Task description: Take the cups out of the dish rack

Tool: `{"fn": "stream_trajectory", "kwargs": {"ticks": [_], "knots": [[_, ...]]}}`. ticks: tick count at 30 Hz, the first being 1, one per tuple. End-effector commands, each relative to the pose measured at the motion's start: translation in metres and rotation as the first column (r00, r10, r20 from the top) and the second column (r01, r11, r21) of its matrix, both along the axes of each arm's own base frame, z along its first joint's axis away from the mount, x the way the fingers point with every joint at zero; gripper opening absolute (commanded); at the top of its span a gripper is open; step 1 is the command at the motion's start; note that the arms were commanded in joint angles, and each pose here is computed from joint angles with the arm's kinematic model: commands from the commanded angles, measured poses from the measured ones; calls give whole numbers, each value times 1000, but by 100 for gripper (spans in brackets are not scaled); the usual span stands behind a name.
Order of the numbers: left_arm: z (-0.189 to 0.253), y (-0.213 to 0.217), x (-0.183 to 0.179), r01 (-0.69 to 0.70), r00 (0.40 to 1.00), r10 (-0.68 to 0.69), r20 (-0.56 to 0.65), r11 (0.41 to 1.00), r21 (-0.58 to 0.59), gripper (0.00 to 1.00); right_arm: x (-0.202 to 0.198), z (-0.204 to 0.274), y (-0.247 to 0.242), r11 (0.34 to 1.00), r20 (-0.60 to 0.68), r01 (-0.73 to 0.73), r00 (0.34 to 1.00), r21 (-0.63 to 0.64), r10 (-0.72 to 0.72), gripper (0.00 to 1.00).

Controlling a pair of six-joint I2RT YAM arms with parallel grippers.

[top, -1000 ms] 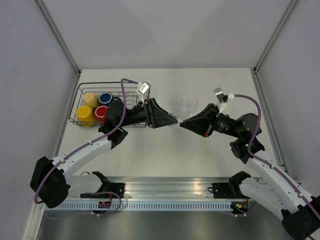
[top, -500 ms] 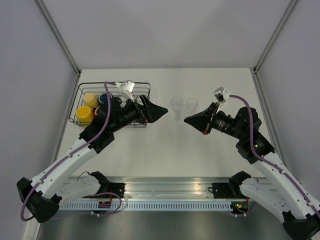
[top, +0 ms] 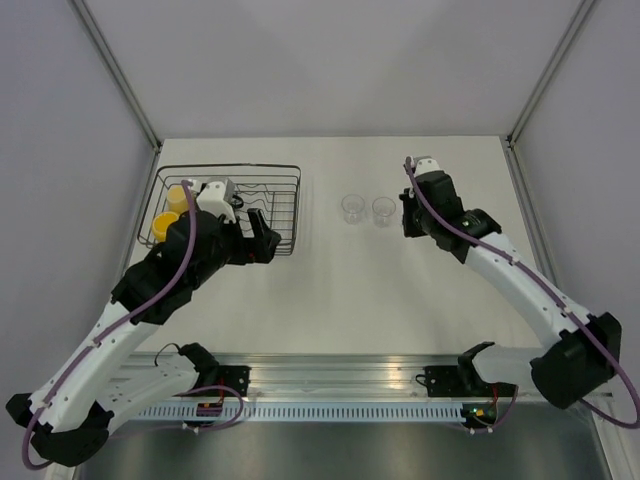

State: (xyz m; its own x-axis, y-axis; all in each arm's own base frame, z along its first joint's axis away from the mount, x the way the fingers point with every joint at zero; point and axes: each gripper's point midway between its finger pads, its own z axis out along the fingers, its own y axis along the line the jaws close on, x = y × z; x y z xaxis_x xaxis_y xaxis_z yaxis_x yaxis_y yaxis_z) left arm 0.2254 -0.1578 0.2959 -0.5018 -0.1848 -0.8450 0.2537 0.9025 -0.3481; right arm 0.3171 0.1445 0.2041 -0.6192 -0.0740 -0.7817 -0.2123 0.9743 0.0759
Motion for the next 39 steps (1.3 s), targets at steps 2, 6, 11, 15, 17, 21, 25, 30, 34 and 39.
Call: {"fn": "stream_trajectory", "kwargs": {"ticks": [2, 6, 11, 15, 17, 21, 25, 30, 34, 39], "knots": [[-4, 32, -17, 4, 1000, -4, -2, 986, 166, 100, 29, -11, -39, 976, -45, 121, 990, -183, -131, 0], [-15, 43, -26, 20, 1000, -21, 2, 975, 221, 100, 51, -33, -40, 973, -121, 103, 984, -205, -130, 0], [-37, 60, -26, -33, 999, 30, 15, 958, 285, 100, 78, -64, -43, 962, -219, 68, 967, -264, -128, 1], [-30, 69, -27, -91, 993, 72, 88, 969, 230, 100, 100, -81, -40, 964, -267, 45, 957, -262, -117, 0], [-30, 80, -27, -152, 985, 129, 118, 965, 216, 100, 104, -87, -43, 962, -287, 43, 950, -270, -123, 0], [-28, 89, -29, -197, 974, 170, 150, 963, 185, 100, 116, -97, -44, 962, -304, 29, 946, -273, -115, 1], [-26, 89, -31, -193, 973, 166, 164, 966, 170, 100, 121, -109, -39, 968, -337, 2, 937, -252, -89, 2], [-29, 86, -29, -181, 976, 155, 154, 967, 177, 100, 125, -127, -35, 968, -360, -18, 930, -249, -75, 5], [-33, 82, -27, -169, 980, 144, 137, 968, 188, 100, 125, -135, -35, 966, -380, -25, 922, -256, -77, 6], [-33, 81, -27, -166, 980, 142, 140, 969, 184, 100, 125, -139, -31, 971, -391, -38, 918, -236, -59, 8]]}}
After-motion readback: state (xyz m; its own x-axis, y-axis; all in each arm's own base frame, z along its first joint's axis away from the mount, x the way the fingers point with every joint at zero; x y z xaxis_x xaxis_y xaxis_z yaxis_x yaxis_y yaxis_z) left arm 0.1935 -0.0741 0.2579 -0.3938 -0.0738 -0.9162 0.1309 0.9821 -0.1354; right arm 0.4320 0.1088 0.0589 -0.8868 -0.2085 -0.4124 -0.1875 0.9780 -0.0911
